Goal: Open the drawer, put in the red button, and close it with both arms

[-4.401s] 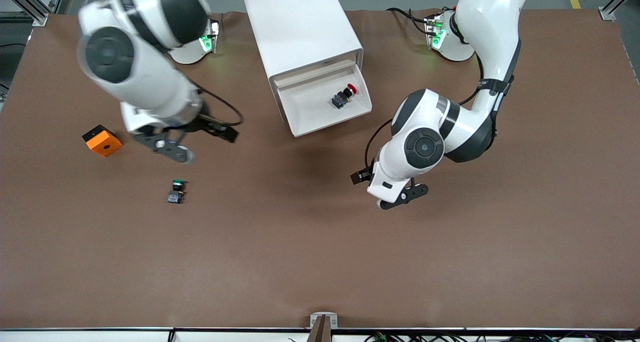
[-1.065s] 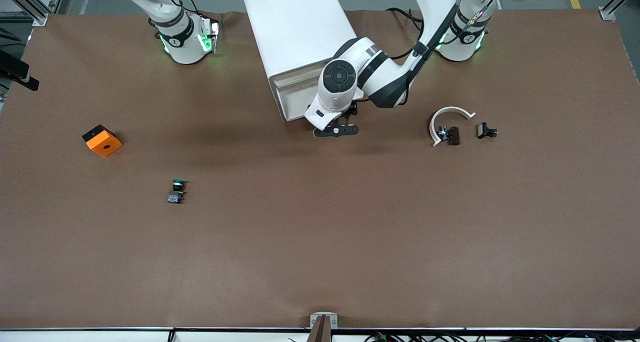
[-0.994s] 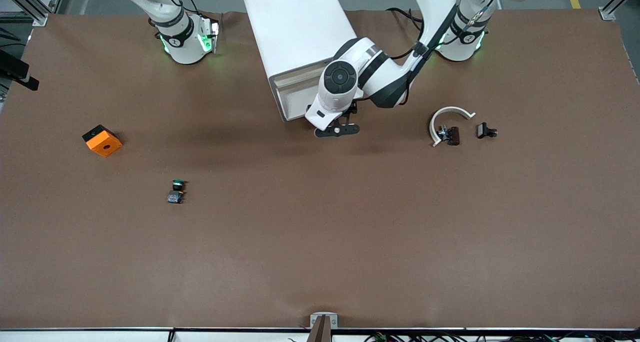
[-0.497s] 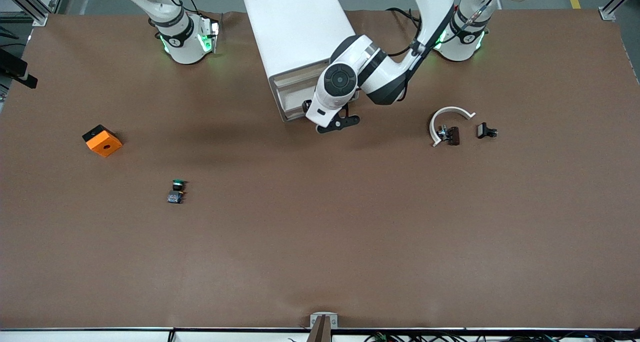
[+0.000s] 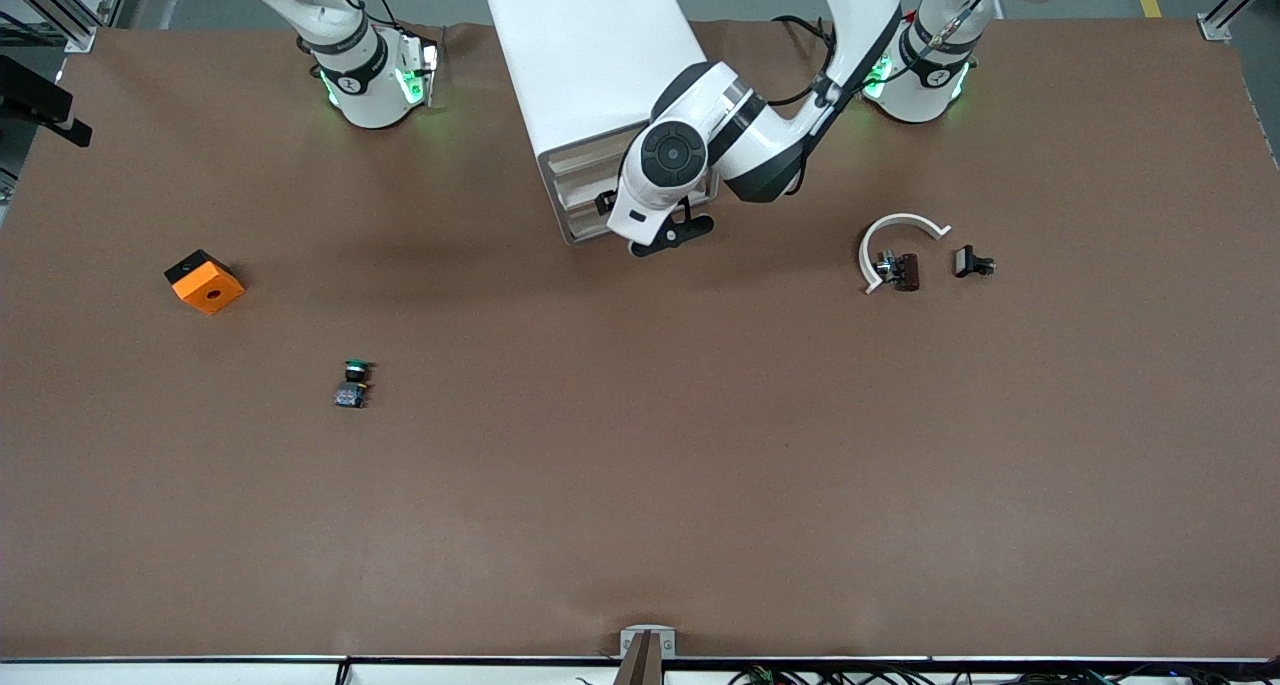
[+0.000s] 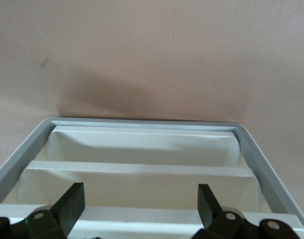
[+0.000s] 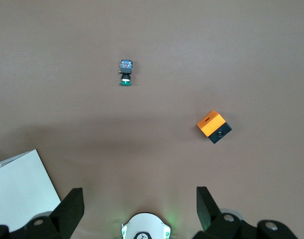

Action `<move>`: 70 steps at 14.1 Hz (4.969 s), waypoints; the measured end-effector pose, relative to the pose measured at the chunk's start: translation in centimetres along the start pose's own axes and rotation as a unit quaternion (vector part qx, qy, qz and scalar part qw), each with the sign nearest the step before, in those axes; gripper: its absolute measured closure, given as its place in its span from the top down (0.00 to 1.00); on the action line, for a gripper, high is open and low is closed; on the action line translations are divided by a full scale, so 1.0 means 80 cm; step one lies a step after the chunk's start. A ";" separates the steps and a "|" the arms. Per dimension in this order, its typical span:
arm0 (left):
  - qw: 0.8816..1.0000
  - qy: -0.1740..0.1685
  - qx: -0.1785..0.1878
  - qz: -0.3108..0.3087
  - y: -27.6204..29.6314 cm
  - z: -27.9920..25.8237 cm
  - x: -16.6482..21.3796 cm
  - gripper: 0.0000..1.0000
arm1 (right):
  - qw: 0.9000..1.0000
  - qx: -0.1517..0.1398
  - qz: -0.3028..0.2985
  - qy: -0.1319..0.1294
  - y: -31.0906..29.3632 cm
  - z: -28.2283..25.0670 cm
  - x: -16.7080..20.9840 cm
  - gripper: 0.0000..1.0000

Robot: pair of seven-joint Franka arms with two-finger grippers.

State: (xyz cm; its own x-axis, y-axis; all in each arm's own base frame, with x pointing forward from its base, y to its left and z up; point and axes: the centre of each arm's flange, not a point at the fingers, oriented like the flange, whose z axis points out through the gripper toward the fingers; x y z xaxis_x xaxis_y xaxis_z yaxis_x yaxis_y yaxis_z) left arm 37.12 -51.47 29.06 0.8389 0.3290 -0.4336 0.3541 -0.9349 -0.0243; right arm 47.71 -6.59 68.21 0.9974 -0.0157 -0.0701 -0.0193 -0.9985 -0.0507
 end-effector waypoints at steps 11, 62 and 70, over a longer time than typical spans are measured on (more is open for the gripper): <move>1.000 -0.023 0.015 -0.001 -0.003 0.008 -0.011 1.00 | 1.000 -0.001 -0.002 0.007 -0.003 0.001 0.000 1.00; 0.953 0.151 0.058 0.255 -0.520 -0.431 0.246 1.00 | 1.000 -0.010 0.001 0.027 0.001 -0.008 -0.016 1.00; 0.958 0.225 0.029 0.177 -0.531 -0.533 0.224 1.00 | 1.000 -0.010 0.001 0.026 0.001 -0.008 -0.016 1.00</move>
State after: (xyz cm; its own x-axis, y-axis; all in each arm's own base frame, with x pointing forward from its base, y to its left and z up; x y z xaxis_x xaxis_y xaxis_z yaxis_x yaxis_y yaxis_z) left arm 54.72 -0.19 60.72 1.0000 0.0011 0.0067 0.0011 -1.0000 -0.0038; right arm 46.46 -6.68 68.91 0.9996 -0.0199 -0.0177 -0.0205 -0.9993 -0.0315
